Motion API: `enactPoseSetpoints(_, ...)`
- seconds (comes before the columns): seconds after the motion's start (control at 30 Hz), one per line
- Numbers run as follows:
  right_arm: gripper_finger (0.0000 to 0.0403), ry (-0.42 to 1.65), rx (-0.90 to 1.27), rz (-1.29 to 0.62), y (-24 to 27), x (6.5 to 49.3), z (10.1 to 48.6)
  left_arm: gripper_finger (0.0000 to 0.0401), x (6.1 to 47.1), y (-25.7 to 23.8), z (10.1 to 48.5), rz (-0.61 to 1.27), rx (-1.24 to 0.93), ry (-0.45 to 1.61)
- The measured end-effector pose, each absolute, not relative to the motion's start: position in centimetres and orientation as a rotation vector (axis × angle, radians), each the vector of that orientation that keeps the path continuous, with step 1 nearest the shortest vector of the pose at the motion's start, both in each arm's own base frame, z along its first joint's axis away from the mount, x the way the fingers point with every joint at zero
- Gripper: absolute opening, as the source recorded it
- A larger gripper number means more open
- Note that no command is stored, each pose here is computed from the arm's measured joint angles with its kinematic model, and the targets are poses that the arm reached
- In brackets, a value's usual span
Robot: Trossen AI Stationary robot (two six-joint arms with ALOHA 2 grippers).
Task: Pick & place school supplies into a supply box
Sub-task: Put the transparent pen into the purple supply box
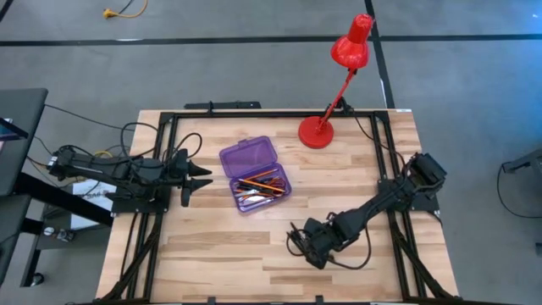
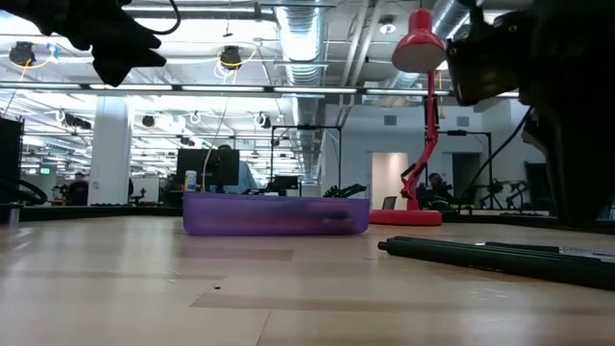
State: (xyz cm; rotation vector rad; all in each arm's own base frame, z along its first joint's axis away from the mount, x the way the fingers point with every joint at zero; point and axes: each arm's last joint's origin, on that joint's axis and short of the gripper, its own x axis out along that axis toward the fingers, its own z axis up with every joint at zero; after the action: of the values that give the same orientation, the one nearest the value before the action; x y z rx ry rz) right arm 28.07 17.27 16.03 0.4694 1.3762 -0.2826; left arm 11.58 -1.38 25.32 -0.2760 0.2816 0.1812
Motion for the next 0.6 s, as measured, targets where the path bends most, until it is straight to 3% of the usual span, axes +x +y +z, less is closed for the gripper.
enactPoseSetpoints(0.27, 0.0211, 1.382, 0.454, -0.271, 16.8, 28.2, 15.9, 0.0138, 11.6, -1.4, 25.3, 0.177, -0.275, 0.286)
enactPoseSetpoints(0.6, 0.0201, 1.420, 0.509, -0.217, 16.8, 27.5, 14.3, 0.0138, 11.6, -1.4, 25.3, 0.178, -0.273, 0.288)
